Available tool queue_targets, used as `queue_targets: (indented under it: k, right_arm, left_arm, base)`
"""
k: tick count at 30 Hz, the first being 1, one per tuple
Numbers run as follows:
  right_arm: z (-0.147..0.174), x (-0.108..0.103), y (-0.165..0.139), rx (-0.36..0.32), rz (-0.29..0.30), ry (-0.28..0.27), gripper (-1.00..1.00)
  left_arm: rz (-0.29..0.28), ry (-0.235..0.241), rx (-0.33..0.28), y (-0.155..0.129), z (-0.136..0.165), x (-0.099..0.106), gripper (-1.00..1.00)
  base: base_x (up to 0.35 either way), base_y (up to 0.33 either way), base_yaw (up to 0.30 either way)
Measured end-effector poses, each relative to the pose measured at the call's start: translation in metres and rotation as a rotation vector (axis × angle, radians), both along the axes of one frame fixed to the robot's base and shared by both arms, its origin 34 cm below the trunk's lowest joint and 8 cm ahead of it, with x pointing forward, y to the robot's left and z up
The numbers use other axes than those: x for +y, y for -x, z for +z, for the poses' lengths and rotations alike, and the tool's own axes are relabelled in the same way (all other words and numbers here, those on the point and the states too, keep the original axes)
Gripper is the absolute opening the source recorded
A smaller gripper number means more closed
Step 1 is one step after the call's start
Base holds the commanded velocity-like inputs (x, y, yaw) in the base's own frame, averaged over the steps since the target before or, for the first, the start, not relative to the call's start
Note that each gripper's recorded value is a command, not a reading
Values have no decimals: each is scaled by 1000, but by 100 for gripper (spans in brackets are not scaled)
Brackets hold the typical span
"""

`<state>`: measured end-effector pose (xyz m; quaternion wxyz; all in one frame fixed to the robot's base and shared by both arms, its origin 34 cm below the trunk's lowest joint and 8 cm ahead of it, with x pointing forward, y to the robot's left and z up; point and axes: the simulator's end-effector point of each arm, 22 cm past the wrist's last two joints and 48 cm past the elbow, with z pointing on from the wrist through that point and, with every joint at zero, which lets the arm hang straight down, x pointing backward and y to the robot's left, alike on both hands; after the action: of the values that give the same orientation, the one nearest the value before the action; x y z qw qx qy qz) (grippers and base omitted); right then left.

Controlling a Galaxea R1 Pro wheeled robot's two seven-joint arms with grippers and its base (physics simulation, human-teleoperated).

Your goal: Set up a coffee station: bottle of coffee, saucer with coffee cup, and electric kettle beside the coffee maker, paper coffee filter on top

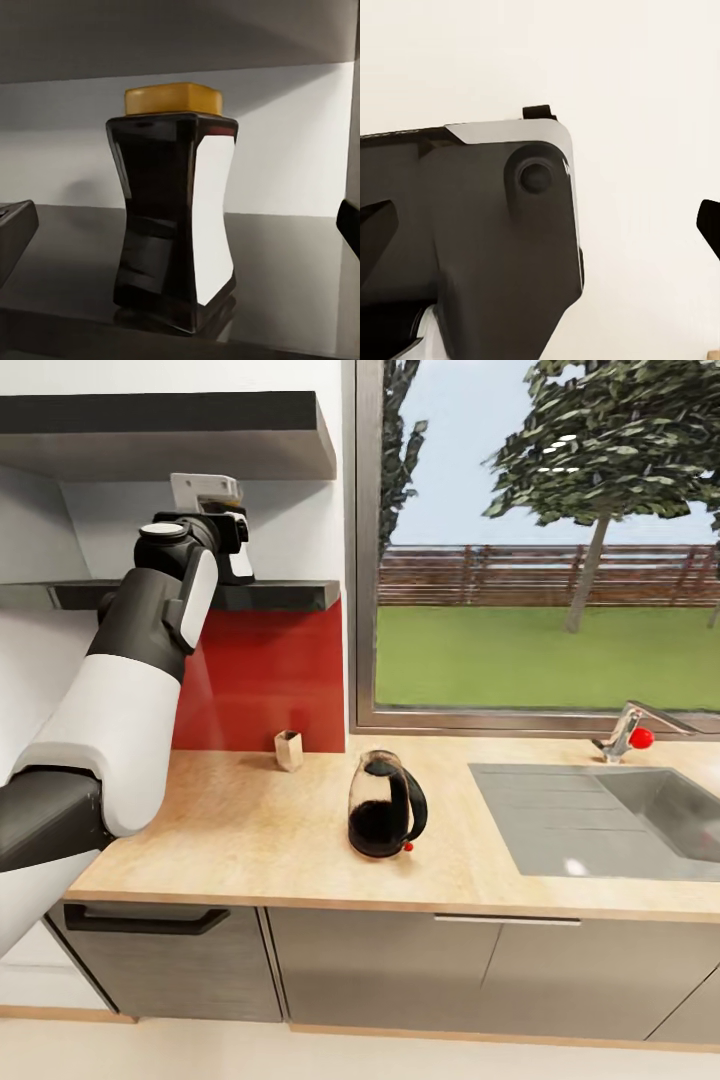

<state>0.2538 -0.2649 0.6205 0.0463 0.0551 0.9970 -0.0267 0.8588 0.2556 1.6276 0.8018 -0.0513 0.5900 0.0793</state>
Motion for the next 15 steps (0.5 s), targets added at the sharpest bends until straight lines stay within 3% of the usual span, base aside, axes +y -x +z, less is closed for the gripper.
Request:
queue_targets:
  k: [5,15]
  right_arm:
    - [0,0,2,2,0,1,100]
    - [0,0,3,4,0,1,100]
  left_arm:
    - [2,0,2,0,0,1,100]
    - [2,0,1,0,-1,1,100]
  base:
    - [27,1,0]
    - [185,67,0]
